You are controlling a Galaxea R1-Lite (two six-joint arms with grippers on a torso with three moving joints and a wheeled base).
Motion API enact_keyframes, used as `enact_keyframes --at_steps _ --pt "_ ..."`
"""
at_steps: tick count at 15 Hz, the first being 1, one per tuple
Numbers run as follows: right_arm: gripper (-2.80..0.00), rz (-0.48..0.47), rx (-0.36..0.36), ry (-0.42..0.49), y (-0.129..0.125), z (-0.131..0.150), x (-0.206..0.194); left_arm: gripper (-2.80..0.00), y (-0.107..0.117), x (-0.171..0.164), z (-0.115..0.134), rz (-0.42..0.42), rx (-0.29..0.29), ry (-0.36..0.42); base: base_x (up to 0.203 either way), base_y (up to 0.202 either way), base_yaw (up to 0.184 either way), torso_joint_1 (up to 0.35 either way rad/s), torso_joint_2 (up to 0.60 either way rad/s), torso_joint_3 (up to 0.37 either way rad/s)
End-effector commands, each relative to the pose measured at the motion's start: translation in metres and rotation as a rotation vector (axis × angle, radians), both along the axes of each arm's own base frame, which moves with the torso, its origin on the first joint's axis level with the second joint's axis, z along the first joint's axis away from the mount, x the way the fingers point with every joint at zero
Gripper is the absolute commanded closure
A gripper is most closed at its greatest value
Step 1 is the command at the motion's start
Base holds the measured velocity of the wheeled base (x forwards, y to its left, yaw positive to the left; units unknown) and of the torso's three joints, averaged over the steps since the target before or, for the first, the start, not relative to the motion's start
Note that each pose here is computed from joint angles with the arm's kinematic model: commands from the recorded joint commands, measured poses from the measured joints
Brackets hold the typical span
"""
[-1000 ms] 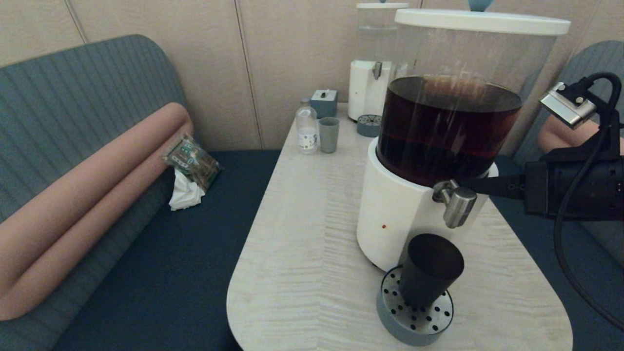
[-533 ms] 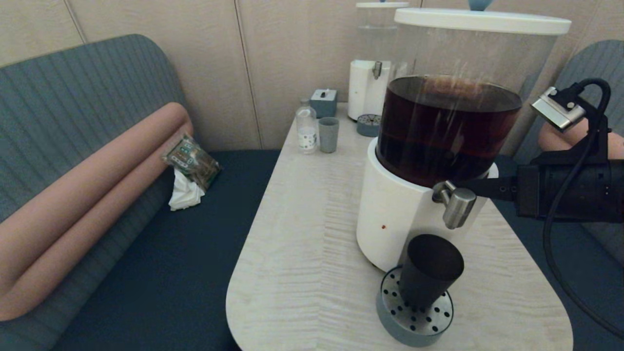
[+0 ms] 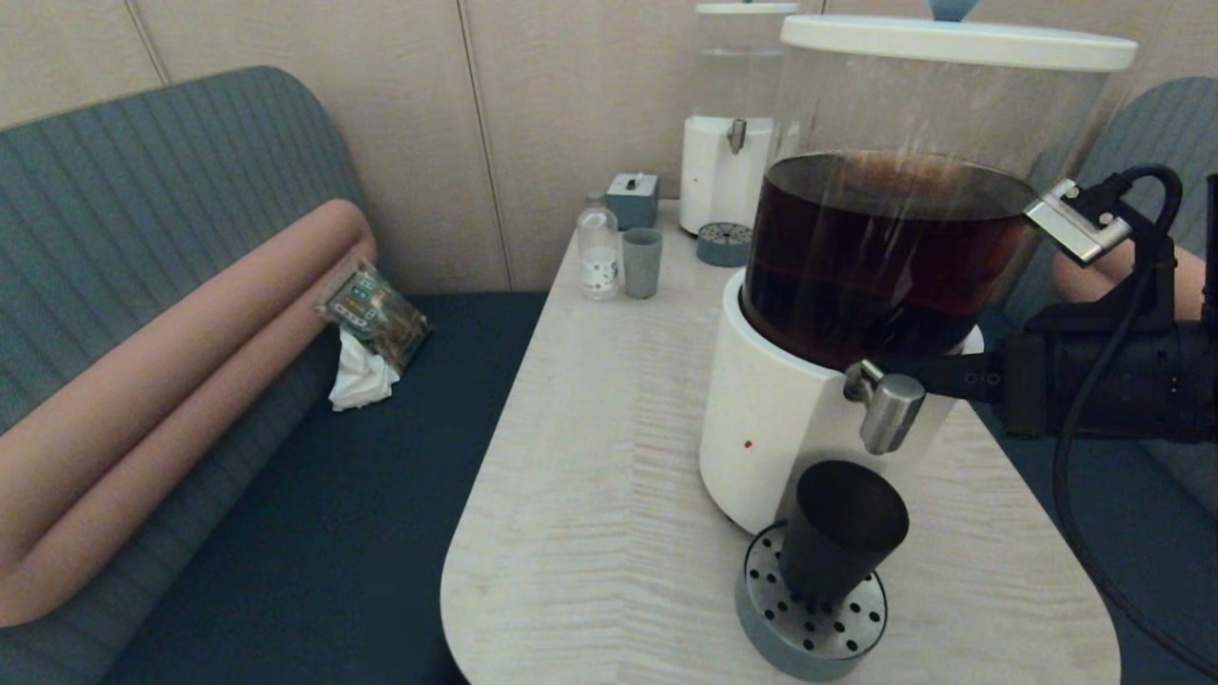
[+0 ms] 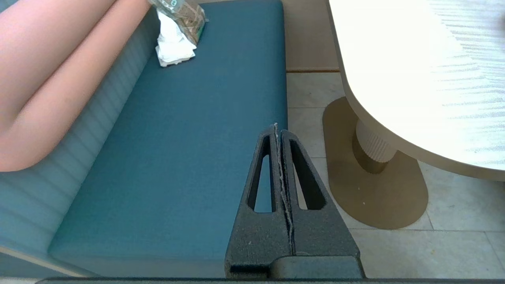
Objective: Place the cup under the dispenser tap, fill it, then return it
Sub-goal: Turn on the faucet
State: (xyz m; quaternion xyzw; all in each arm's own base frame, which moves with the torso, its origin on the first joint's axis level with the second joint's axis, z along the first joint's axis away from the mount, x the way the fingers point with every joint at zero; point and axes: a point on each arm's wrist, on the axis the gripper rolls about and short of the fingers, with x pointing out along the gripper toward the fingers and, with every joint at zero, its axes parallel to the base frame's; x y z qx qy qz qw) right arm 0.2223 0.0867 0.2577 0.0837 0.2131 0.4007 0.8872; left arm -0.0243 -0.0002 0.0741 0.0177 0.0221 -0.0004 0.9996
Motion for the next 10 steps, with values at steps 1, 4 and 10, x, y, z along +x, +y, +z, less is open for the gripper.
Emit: enact_keyframes --at_steps 1,4,10 --pt "0.0 0.009 -0.003 0.003 0.0003 -0.0015 -0.0028 0.0 0.0 0.0001 0.0 0.0 0.0 0.002 0.0 0.0 0.0 0.0 0.0 0.0" --pt "0.0 0.008 -0.003 -0.001 -0.0006 -0.0011 -0.005 0.0 0.0 0.0001 0.0 0.0 0.001 0.002 0.0 0.0 0.0 0.0 0.0 0.0" --pt "0.0 -0.005 0.018 -0.073 -0.0007 0.0046 0.0007 0.0 0.0 0.0001 0.0 0.0 0.001 0.002 0.0 0.0 0.0 0.0 0.0 0.0"
